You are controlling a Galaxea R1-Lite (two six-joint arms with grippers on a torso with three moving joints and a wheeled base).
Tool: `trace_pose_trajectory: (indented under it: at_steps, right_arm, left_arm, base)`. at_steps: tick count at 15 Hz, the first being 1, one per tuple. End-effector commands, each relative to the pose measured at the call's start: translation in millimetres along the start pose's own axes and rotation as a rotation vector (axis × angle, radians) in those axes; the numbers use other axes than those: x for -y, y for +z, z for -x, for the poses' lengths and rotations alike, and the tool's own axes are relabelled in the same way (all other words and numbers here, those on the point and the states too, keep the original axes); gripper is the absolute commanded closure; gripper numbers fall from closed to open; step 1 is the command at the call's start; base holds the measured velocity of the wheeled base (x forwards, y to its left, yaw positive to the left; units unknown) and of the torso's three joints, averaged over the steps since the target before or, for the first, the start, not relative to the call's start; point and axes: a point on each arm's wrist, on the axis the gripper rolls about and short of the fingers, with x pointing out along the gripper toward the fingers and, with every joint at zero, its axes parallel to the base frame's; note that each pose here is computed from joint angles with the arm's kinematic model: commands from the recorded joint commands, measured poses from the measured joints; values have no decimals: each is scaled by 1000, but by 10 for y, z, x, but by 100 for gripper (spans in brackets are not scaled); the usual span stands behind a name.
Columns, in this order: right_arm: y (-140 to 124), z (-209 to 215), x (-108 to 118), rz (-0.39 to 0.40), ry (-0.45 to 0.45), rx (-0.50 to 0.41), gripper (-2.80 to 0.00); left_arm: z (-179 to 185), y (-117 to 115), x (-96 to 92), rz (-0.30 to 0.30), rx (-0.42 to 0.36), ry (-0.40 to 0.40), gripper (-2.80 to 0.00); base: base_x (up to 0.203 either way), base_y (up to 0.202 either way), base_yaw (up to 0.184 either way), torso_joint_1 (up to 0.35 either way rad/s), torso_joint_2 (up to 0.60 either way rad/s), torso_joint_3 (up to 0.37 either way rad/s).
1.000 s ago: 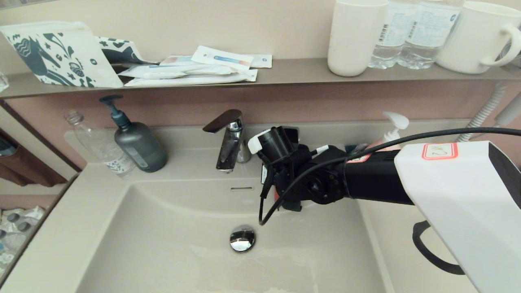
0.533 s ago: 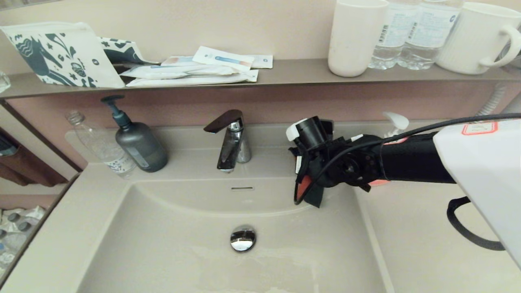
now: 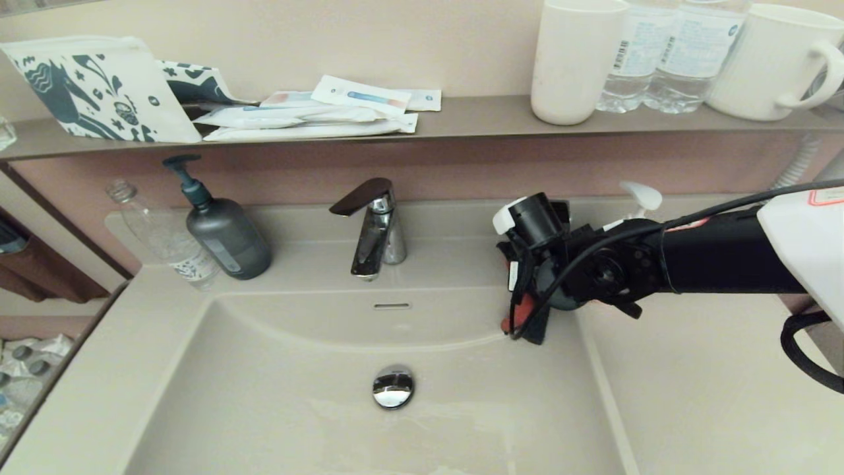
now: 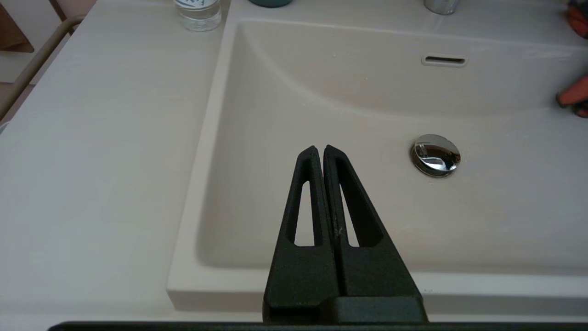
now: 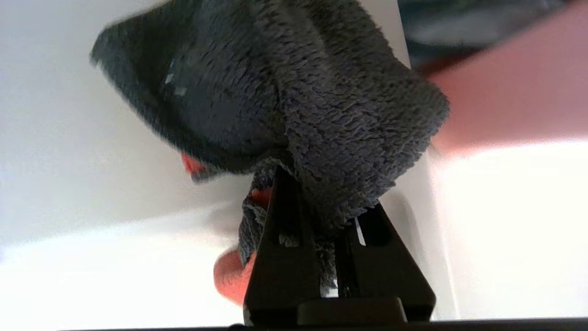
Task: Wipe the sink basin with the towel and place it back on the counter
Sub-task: Wipe the sink
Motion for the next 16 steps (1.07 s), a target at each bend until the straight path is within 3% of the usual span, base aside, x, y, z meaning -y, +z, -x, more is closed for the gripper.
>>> trace_pose_trajectory:
  at_steps: [1, 5, 12, 16]
  right_arm:
    - [-47, 89, -21, 13, 15, -7, 0]
    - [-98, 175, -219, 30, 64, 9, 0]
    - [-146, 225, -802, 34, 171, 54, 0]
    - [-114, 295, -834, 35, 182, 59, 0]
  left_arm:
    - [-1, -1, 0, 2, -2, 0, 0]
    - [-1, -1, 0, 1, -2, 0, 0]
    - [-1, -1, 0, 1, -2, 1, 0]
    - [-1, -1, 0, 1, -2, 0, 0]
  base:
    - [0, 0, 0, 0, 0, 0]
    - [0, 0, 0, 0, 0, 0]
    - [0, 0, 0, 0, 0, 0]
    - [0, 0, 0, 0, 0, 0]
